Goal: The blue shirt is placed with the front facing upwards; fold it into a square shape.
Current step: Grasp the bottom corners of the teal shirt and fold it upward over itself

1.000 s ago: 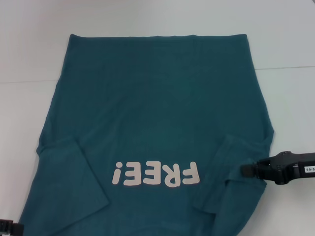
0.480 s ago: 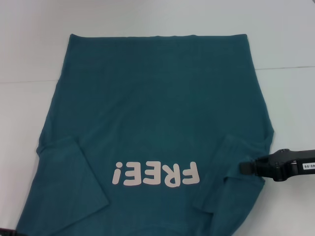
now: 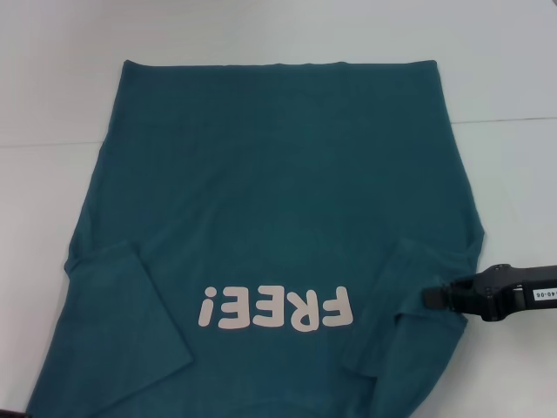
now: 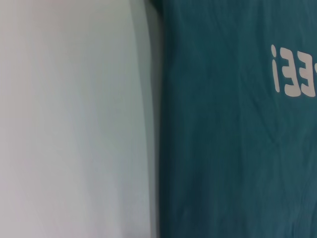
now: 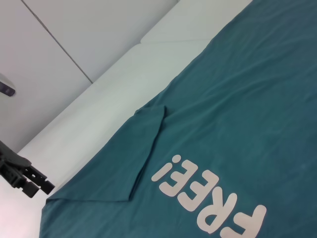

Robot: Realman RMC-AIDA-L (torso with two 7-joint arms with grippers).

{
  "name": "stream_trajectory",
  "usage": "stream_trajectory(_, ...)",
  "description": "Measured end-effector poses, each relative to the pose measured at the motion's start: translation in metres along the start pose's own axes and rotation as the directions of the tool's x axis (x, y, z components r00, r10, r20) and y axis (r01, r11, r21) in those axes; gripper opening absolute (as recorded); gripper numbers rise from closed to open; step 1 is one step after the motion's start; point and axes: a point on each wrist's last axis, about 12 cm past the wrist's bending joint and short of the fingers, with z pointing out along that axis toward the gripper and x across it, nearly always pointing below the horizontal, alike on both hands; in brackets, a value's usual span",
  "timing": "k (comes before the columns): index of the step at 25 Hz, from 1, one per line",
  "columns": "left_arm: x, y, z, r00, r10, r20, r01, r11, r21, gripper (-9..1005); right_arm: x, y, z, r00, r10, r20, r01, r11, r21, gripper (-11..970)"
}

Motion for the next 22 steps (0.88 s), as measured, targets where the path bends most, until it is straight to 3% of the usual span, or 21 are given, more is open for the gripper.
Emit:
stream_trajectory(17,-0.006,-0.004,0.012,0.999,0.018,-0.041,-0.018,1.000,0.006,872,-0.004,-0.001,0.000,1.000,-0.009,0.000,0.009,1.000,0.003,35)
stream_trajectory(22,-0.009,0.000,0.010,0.999,0.014,-0.044,-0.016,0.999,-0.038,871,-0.004,-0.001,-0.001,1.000,-0.010,0.000,0.010,1.000,0.005,34)
